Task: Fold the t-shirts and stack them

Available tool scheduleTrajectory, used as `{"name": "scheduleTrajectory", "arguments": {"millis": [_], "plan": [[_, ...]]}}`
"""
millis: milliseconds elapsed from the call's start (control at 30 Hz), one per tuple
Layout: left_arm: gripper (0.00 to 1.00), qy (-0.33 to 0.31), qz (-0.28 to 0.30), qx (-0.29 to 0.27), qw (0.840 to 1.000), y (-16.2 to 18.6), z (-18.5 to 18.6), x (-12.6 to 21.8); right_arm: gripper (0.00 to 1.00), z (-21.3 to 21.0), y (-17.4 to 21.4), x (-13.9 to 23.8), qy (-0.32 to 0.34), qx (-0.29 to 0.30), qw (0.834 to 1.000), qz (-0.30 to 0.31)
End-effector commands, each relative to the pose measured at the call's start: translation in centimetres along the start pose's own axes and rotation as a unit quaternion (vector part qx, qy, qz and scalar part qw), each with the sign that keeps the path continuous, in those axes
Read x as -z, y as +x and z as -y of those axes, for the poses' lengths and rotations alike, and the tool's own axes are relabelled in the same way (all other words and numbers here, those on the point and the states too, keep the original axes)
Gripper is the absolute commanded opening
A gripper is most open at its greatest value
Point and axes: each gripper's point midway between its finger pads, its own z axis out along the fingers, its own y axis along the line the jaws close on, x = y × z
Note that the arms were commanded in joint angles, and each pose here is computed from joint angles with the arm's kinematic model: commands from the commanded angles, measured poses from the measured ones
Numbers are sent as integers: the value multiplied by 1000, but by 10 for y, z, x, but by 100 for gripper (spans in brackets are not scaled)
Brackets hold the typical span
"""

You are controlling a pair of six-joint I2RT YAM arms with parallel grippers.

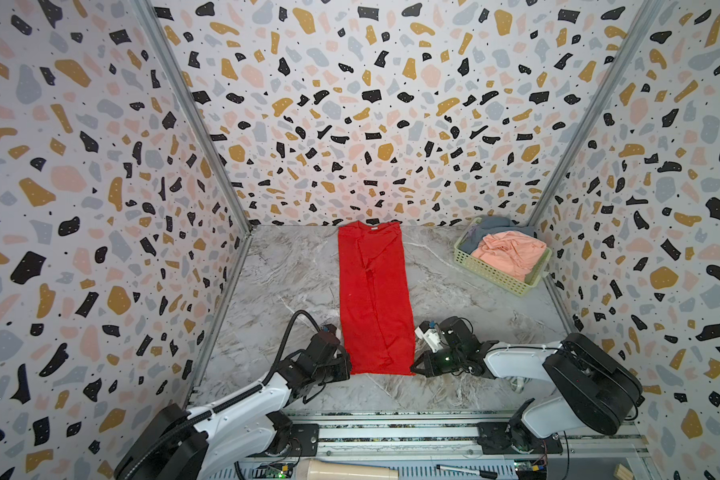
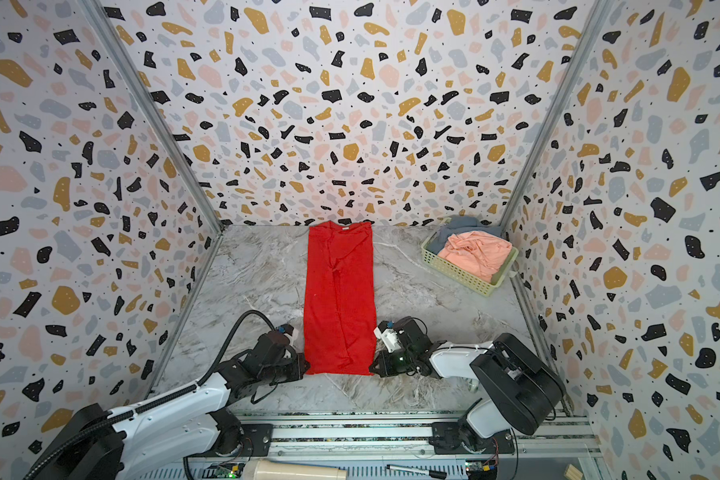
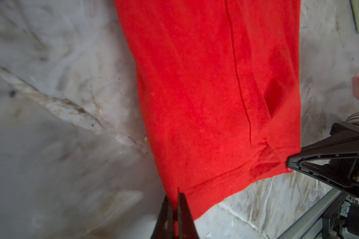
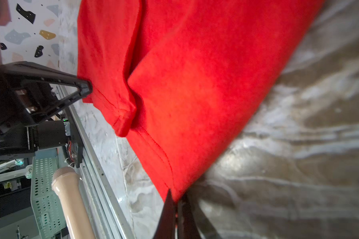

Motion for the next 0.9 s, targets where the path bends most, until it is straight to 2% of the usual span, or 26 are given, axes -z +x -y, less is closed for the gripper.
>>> {"name": "scheduleTrajectory", "arguments": {"millis": [0, 133, 267, 367, 533, 633, 733, 867], "plan": [[0, -11, -24, -1, 1000, 19, -7, 7, 0, -1, 10, 10, 28, 4, 1000, -12], [0, 37, -19, -8, 999, 23, 16, 29, 0, -29, 17, 29, 40, 29, 999, 9], [0, 93, 43, -5, 995, -10, 53, 62, 0, -57, -19, 65, 50, 57, 993, 92], [0, 91, 76, -28, 993, -37, 72, 74, 0, -73, -53, 81, 45, 77, 987, 136], [0, 36, 108, -93, 989, -87, 93, 70, 0, -71, -112, 82, 42, 80, 979, 182], [0, 12, 113, -104, 988, -116, 89, 60, 0, -62, -148, 81, 43, 76, 976, 199], [0, 6, 125, -90, 988, -150, 78, 50, 0, -50, -180, 77, 65, 87, 973, 203], [0, 11, 157, -57, 986, -193, 59, 36, 0, -31, -212, 62, 55, 80, 976, 193]]}}
